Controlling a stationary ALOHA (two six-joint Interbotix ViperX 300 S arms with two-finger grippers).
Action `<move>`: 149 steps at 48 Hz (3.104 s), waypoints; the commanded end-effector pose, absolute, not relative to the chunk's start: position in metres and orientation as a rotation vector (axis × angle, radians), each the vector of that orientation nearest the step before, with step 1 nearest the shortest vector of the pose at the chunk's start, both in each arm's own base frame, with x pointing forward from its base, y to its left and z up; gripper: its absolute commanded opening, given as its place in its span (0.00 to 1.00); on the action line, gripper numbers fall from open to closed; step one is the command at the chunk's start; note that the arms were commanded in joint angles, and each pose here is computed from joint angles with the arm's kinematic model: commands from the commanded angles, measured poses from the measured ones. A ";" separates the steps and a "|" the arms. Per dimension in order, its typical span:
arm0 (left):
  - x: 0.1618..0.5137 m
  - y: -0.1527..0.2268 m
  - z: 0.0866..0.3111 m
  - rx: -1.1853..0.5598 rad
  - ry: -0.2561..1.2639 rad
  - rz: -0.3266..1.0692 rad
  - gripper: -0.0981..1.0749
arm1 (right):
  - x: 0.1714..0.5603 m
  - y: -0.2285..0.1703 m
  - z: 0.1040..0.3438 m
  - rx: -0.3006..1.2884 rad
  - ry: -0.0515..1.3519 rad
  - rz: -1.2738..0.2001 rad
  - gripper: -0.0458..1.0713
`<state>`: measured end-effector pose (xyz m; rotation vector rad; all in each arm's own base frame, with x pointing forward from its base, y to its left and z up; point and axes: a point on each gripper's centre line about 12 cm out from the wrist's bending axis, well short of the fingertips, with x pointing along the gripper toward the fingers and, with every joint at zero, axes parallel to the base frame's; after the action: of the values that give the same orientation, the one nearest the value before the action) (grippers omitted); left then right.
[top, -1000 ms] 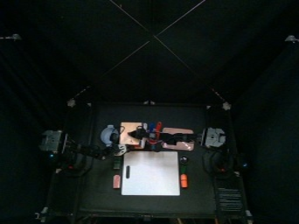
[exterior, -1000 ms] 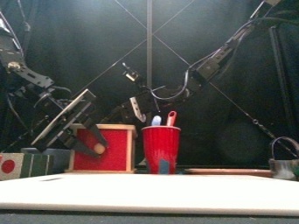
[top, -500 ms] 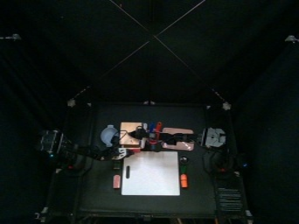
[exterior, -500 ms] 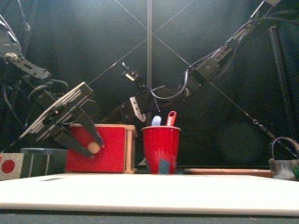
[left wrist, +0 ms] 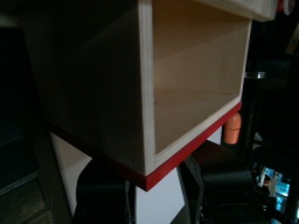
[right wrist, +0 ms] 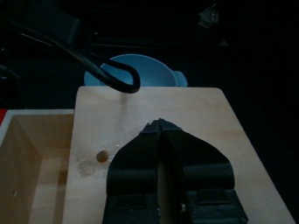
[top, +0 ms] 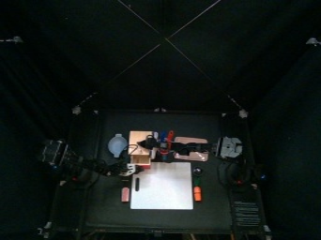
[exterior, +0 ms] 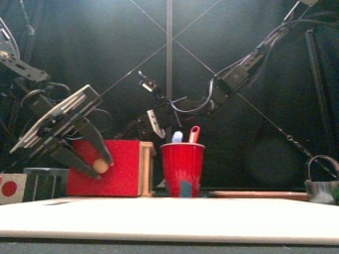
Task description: Open drawer
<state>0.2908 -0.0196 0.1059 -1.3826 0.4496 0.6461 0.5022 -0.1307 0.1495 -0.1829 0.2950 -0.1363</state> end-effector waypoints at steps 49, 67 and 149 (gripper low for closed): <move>0.304 -0.050 0.107 -1.269 0.405 0.601 0.49 | 0.502 -0.127 0.154 -0.190 0.307 -0.132 0.05; 0.311 -0.060 0.111 -1.244 0.408 0.580 0.49 | 0.502 -0.127 0.154 -0.188 0.307 -0.133 0.05; 0.303 -0.061 0.128 -1.279 0.421 0.525 0.94 | 0.501 -0.127 0.154 -0.189 0.309 -0.132 0.05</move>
<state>0.3016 -0.0588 0.1176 -1.2603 0.4317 0.5548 0.5021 -0.1302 0.1509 -0.1848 0.3027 -0.1360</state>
